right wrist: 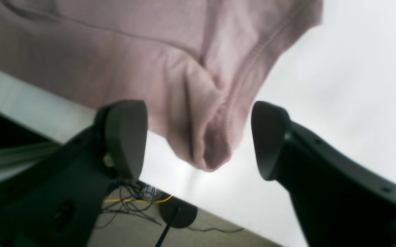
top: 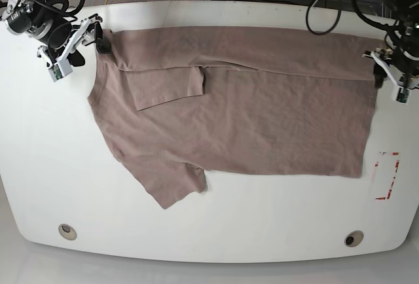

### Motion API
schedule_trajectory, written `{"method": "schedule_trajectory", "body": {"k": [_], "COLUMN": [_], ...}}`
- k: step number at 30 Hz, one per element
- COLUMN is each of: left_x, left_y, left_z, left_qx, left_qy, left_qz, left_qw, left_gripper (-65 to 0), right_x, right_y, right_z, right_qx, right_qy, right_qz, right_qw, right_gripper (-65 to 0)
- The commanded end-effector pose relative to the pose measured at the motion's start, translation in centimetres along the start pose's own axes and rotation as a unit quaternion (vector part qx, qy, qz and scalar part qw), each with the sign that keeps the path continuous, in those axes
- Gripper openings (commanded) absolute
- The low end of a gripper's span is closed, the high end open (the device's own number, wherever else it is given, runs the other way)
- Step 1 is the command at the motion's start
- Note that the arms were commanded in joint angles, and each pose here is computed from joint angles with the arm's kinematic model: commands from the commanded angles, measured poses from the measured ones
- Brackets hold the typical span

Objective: Fold the T-shirt properly
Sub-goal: 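Release the folded edge and move both grippers to the shirt's hem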

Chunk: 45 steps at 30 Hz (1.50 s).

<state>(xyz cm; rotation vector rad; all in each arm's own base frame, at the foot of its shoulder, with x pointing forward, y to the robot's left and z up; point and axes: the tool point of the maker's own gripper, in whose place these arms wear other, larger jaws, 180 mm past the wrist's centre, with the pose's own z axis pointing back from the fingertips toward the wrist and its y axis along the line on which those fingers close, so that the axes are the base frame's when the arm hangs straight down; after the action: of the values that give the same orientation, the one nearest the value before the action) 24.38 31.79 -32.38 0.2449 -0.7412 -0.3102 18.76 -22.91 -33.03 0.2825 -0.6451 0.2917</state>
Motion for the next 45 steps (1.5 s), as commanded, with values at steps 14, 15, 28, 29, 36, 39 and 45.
{"method": "schedule_trajectory", "body": {"k": [14, 15, 28, 29, 36, 39, 45], "left_x": [-6.8, -7.1, -12.0, -12.5, -12.9, -12.3, -10.5], "left_y": [-1.6, -1.4, -1.3, -1.4, -1.1, -0.8, -0.5], "left_z": [-4.8, -4.9, -3.6, -3.3, -0.4, 0.2, 1.3], "left_qx": [-0.041, -0.042, -0.051, -0.052, -0.028, -0.021, 0.011], "left_qy": [0.081, 0.086, 0.146, 0.151, 0.147, 0.14, 0.107], "left_qz": [0.043, 0.044, 0.036, 0.034, 0.02, 0.009, 0.033], "left_qw": [0.995, 0.994, 0.987, 0.987, 0.989, 0.99, 0.994], "left_gripper": [-36.4, -36.4, -36.4, -36.4, -36.4, -36.4, -35.8], "right_x": [-2.1, -2.5, -7.9, -8.3, -8.4, -7.7, -5.8], "right_y": [1.4, 1.1, -2.1, -2.2, -2.4, -1.9, -1.6], "right_z": [-5.8, -5.9, -3.7, -3.4, -1.8, -1.3, -0.8], "right_qx": [0.017, 0.012, -0.032, -0.034, -0.048, -0.05, -0.059], "right_qy": [0.044, 0.053, 0.138, 0.145, 0.157, 0.15, 0.128], "right_qz": [-0.055, -0.055, -0.037, -0.036, -0.003, 0.012, 0.037], "right_qw": [0.9974, 0.997, 0.9892, 0.9882, 0.9863, 0.9874, 0.9893], "right_gripper": [-45.5, -45.5, -45.5, -45.5, -45.5, -45.5, -45.5]}}
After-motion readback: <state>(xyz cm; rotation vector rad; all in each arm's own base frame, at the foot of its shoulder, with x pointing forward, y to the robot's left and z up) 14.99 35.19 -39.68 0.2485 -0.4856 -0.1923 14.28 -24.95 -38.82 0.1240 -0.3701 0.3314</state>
